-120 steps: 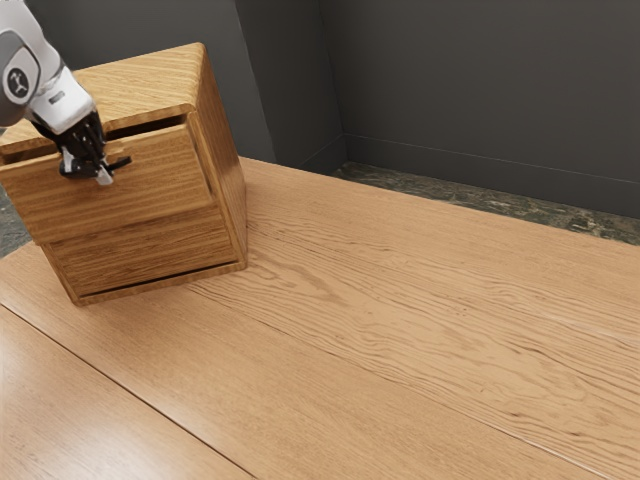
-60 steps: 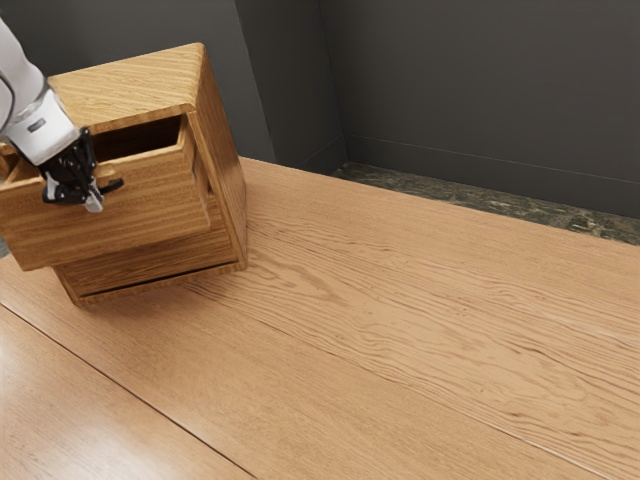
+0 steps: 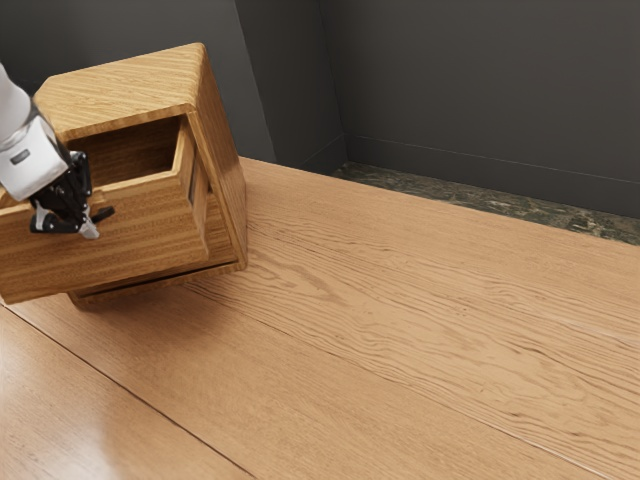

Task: Pull the drawer handle with one arm to open the drawer

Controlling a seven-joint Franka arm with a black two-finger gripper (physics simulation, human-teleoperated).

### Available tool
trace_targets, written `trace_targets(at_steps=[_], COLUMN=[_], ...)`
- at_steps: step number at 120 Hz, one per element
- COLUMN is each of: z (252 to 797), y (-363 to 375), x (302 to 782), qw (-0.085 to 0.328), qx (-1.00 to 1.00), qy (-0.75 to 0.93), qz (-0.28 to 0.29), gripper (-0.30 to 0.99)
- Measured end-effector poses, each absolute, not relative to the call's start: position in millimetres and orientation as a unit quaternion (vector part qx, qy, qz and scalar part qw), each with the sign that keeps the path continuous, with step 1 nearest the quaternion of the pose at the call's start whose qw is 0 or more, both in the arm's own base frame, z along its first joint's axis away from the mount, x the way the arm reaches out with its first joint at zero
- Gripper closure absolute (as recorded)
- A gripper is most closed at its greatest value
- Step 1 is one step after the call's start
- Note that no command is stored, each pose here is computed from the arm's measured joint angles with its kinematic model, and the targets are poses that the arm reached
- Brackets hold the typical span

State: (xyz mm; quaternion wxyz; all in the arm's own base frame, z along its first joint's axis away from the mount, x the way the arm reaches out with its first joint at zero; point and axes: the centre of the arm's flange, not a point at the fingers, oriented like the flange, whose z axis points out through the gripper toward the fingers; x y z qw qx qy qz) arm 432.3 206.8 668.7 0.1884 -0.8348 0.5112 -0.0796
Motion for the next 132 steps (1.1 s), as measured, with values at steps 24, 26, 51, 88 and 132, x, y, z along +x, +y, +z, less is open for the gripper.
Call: trace_targets(at_steps=[24,26,51,88,132], z=[672.3,671.5,673.0,679.4,681.1], y=[196.2,195.2,180.2,169.3,167.6], x=[413.8,411.8,400.0,387.8,377.4], qw=[0.185,0.183,0.176,0.165,0.152], qx=[-0.842,-0.843,-0.848,-0.857,-0.866], qy=[0.498,0.497,0.49,0.48,0.469], qz=[-0.093,-0.093,-0.096,-0.09,-0.079], gripper=[0.82,0.81,0.88,0.78,0.64])
